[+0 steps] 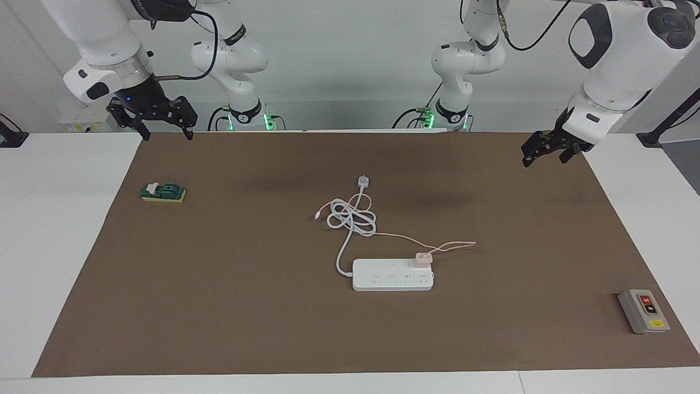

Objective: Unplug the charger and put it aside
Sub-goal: 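Reach the left gripper to the pink charger while the right gripper reaches the strip, then grasp the pink charger with the left gripper while the right gripper holds the strip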

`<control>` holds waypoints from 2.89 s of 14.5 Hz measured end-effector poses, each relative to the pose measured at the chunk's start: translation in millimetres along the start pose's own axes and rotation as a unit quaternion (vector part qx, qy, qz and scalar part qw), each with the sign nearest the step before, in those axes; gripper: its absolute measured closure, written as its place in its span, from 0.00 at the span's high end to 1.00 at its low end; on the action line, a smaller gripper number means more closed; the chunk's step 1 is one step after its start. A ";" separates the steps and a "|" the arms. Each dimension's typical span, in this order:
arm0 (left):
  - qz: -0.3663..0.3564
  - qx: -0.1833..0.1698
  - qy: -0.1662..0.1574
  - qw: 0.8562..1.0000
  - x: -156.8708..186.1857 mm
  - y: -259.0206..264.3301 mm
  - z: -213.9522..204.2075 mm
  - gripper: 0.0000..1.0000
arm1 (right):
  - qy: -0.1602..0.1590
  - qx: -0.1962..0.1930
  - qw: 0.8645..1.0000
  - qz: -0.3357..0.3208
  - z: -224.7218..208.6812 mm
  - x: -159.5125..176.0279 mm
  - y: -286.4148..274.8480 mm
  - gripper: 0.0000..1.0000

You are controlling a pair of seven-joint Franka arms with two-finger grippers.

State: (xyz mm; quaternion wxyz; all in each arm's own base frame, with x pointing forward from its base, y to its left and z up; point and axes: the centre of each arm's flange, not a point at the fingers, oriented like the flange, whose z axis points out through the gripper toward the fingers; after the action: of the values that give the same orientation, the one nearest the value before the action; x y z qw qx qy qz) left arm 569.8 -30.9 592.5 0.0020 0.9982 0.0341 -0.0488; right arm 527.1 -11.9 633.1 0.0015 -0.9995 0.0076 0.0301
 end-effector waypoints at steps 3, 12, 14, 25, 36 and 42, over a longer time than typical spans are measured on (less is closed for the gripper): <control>-0.077 0.000 -0.002 0.997 1.0 5.2 2.5 1.00 | 0.002 0.000 1.000 0.001 -2.4 -1.6 1.6 1.00; -0.385 -0.006 0.010 0.923 25.0 95.8 25.7 1.00 | -0.040 0.057 0.983 0.170 27.8 9.4 -9.4 1.00; -0.445 -0.009 0.011 0.895 33.7 117.0 33.6 1.00 | -0.073 0.087 0.963 0.243 53.2 25.8 -27.5 1.00; -0.607 -0.027 0.012 0.794 71.2 231.2 148.0 1.00 | -0.205 0.201 0.777 0.561 237.0 131.7 -209.8 1.00; -0.625 -0.024 0.009 0.781 77.6 280.4 225.5 1.00 | -0.243 0.232 0.679 0.653 355.0 186.1 -330.6 1.00; -0.614 -0.011 0.013 0.789 82.0 278.7 244.6 1.00 | -0.233 0.248 0.682 0.647 352.1 202.5 -334.5 1.00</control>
State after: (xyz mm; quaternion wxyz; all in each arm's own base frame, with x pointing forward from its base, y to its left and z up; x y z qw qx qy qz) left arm 646.5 -305.2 341.2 -0.0182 0.7678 0.6399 -0.0260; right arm 713.1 320.7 270.3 0.2310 -0.6696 0.6593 0.2524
